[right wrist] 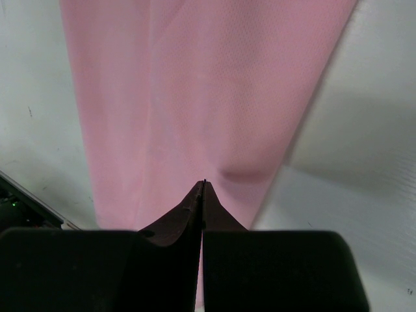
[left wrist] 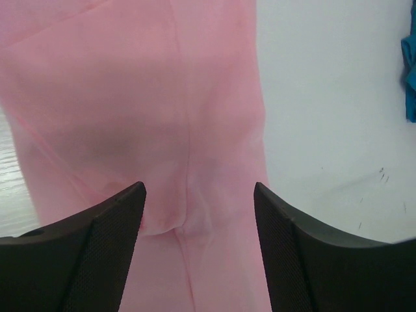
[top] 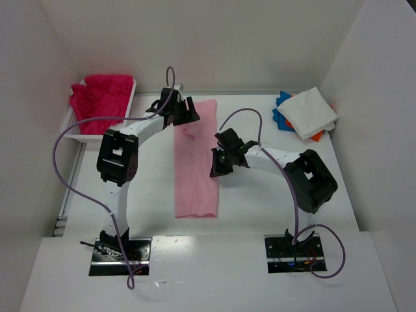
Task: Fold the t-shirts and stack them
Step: Grab the bottom of the folded rectangular tshirt with both arms
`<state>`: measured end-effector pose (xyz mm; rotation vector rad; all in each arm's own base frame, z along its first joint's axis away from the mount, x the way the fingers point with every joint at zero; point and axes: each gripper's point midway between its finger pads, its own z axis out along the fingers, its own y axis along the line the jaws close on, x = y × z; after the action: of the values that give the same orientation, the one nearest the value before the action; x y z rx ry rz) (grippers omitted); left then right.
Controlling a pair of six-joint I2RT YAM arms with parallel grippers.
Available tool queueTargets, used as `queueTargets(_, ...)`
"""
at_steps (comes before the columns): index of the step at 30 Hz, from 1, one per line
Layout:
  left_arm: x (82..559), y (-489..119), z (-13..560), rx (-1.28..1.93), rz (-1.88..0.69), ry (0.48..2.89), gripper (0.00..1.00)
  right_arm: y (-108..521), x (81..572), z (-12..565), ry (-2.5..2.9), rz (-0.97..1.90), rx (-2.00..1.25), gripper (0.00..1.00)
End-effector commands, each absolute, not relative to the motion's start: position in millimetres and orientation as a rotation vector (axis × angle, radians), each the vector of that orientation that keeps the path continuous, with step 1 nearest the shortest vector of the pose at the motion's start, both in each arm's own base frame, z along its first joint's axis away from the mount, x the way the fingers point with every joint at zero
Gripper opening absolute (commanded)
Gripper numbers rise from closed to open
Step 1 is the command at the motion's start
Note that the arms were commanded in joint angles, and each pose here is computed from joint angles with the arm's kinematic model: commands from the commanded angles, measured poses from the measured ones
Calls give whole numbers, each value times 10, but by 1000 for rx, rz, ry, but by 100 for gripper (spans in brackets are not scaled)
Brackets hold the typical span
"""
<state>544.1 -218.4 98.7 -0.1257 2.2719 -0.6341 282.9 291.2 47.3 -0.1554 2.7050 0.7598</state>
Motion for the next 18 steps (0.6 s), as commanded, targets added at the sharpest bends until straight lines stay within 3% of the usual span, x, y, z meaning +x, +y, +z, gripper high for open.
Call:
queueTargets(1,5481,-2446,1069,-18,-731,2234,73,2939,2814,476,2693,767,-164,2)
queueTargets(18,4973,-1973,438,-116,-522,2459,72,2939,2814,476,2693,767,-164,3)
